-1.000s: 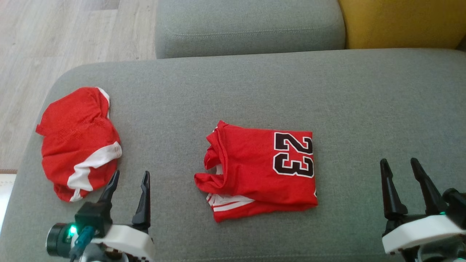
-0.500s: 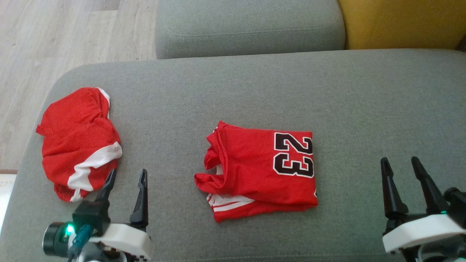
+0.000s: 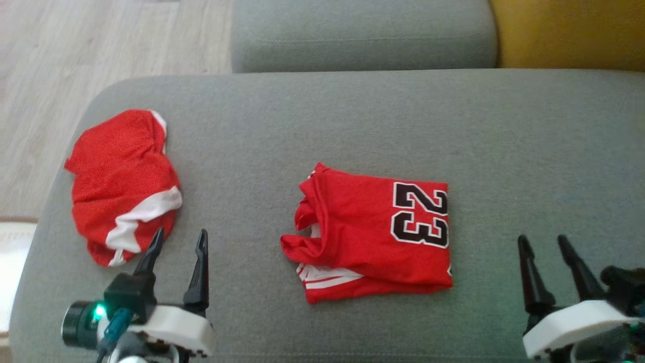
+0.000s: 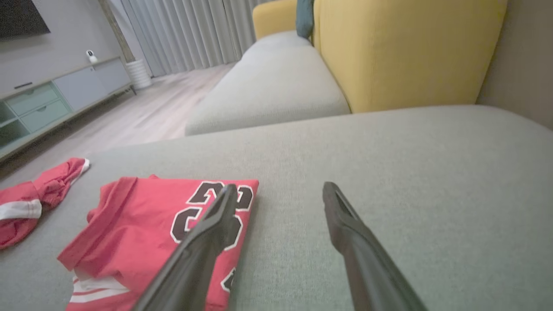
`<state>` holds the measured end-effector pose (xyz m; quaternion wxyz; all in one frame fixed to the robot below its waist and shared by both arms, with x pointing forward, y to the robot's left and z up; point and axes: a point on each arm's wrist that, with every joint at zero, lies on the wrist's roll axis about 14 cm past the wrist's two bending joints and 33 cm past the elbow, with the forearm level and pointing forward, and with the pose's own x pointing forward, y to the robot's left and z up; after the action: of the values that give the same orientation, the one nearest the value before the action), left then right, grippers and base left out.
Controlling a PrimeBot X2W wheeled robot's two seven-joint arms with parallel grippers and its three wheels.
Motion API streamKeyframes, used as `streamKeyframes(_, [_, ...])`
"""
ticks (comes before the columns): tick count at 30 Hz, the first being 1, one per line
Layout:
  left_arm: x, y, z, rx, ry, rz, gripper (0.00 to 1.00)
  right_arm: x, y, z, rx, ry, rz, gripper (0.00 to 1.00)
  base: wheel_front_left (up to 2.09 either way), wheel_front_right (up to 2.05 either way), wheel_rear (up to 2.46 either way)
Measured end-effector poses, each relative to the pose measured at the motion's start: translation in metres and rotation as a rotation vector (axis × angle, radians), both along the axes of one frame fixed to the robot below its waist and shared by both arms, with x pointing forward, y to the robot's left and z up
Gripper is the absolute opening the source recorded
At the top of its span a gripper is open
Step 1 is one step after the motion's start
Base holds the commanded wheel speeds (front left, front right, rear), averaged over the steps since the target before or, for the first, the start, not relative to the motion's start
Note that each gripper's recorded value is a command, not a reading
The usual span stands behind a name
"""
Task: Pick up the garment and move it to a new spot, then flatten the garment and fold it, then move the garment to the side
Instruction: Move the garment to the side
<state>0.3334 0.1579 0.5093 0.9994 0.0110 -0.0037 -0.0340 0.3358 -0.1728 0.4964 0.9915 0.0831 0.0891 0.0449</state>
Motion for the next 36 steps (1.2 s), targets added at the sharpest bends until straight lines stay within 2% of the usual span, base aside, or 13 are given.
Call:
streamKeyframes(6, [0.015,0.005,0.016,0.002,-0.065,0.009,1.0,0.013,0.024,-0.049,0.013,0.168,0.078,1.0,0.0,0.0,0.0])
streamKeyframes(13, [0.026,0.025,0.027,-0.002,-0.121,0.078,1.0,0.06,0.062,-0.079,-0.004,0.26,0.203,1.0,0.0,0.0,0.0])
streamKeyframes(20, [0.022,0.043,0.018,0.014,-0.102,0.137,1.0,0.062,0.086,-0.128,-0.027,0.428,0.274,1.0,0.0,0.0,0.0])
streamKeyframes(21, [0.022,0.044,0.017,0.016,-0.098,0.141,1.0,0.061,0.087,-0.132,-0.029,0.447,0.28,0.83,0.0,0.0,0.0])
streamKeyframes(23, [0.022,0.045,0.015,0.016,-0.093,0.144,1.0,0.062,0.089,-0.134,-0.023,0.455,0.282,0.0,0.0,0.0,0.0])
streamKeyframes(26, [0.023,0.043,0.015,0.021,-0.094,0.135,1.0,0.064,0.09,-0.132,-0.01,0.447,0.281,0.0,0.0,0.0,0.0])
streamKeyframes(31, [0.027,0.035,0.018,0.021,-0.105,0.103,1.0,0.072,0.083,-0.11,-0.019,0.356,0.26,0.0,0.0,0.0,0.0])
streamKeyframes(36, [0.04,0.011,0.019,0.003,-0.115,0.023,1.0,0.072,0.069,-0.088,-0.038,0.28,0.228,0.0,0.0,0.0,0.0])
